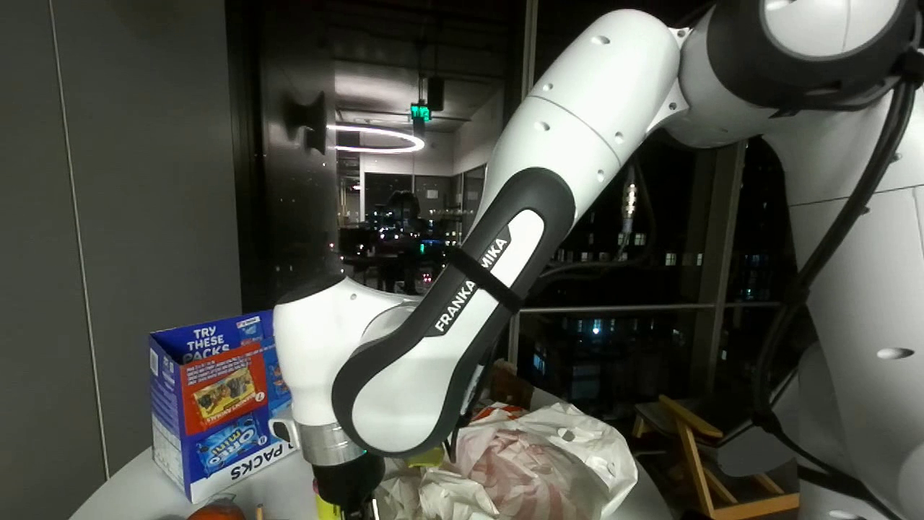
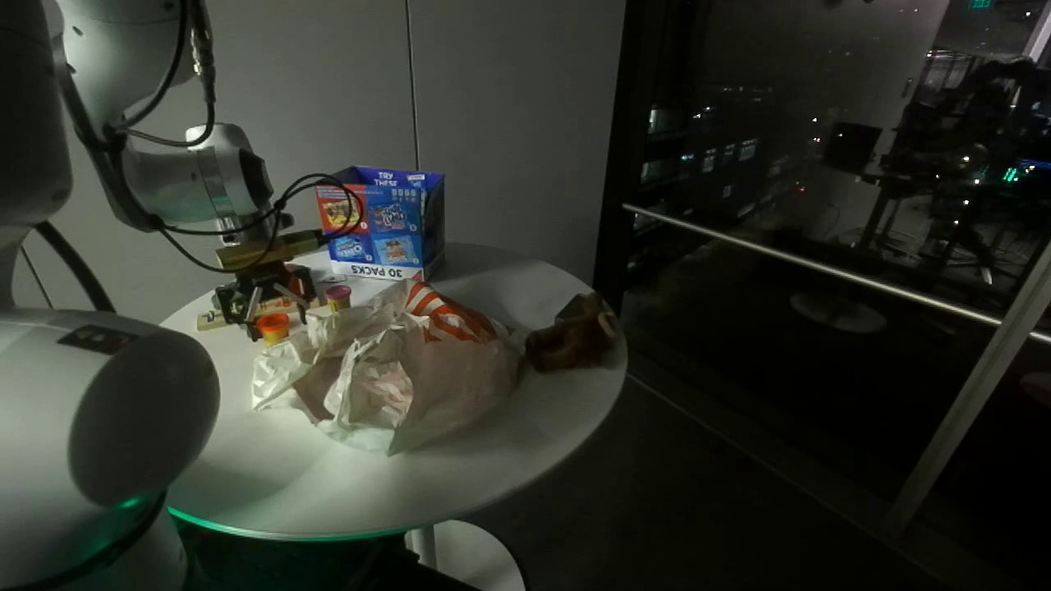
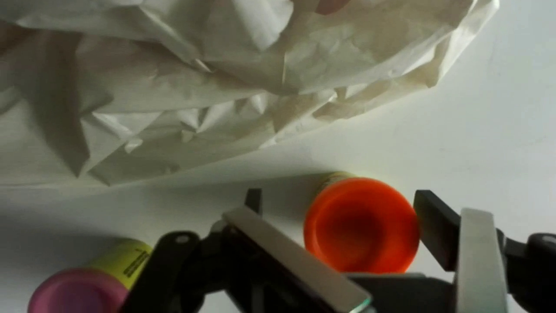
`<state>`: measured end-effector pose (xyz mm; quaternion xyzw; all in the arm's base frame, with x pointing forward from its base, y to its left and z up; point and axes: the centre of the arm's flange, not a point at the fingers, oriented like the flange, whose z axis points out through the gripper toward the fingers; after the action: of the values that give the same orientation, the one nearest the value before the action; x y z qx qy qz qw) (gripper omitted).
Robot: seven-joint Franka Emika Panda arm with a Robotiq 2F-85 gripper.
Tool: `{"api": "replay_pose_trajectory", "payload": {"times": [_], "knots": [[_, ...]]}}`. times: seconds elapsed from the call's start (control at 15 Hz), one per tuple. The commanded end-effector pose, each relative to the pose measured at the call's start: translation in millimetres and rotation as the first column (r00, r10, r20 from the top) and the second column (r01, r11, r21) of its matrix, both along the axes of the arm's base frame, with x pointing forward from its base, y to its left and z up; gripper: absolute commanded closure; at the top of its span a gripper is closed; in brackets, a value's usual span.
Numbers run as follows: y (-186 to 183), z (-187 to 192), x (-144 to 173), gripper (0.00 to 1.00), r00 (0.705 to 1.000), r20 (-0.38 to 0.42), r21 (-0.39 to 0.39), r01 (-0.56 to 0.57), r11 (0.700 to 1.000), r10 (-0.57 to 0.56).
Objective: Put the two yellow containers in the plastic, then lift the plastic
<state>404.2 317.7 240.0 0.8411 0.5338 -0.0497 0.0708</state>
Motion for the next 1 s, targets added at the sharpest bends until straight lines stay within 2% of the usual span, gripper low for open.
{"api": "replay_pose_trajectory", "payload": {"times": [0.0,0.07,0.2,0.33,0.4,0.67,0.93], "knots": [[4.9,0.6,17.1,0.41,1.000,0.031,-0.002,-0.003,1.000,0.003],[4.6,1.1,19.2,0.50,0.999,0.035,-0.001,-0.001,1.000,0.001],[3.5,4.3,22.7,0.62,0.999,0.038,-0.008,0.000,1.000,0.000],[0.4,12.8,25.4,0.73,0.999,0.043,-0.005,0.016,1.000,-0.016],[-2.3,19.6,27.5,0.76,0.999,0.043,0.000,0.032,0.999,-0.032],[-30.2,67.3,35.5,0.76,0.986,0.033,0.036,0.162,0.986,-0.163],[-74.7,126.0,32.3,0.76,0.947,0.069,0.069,0.308,0.949,-0.313]]}}
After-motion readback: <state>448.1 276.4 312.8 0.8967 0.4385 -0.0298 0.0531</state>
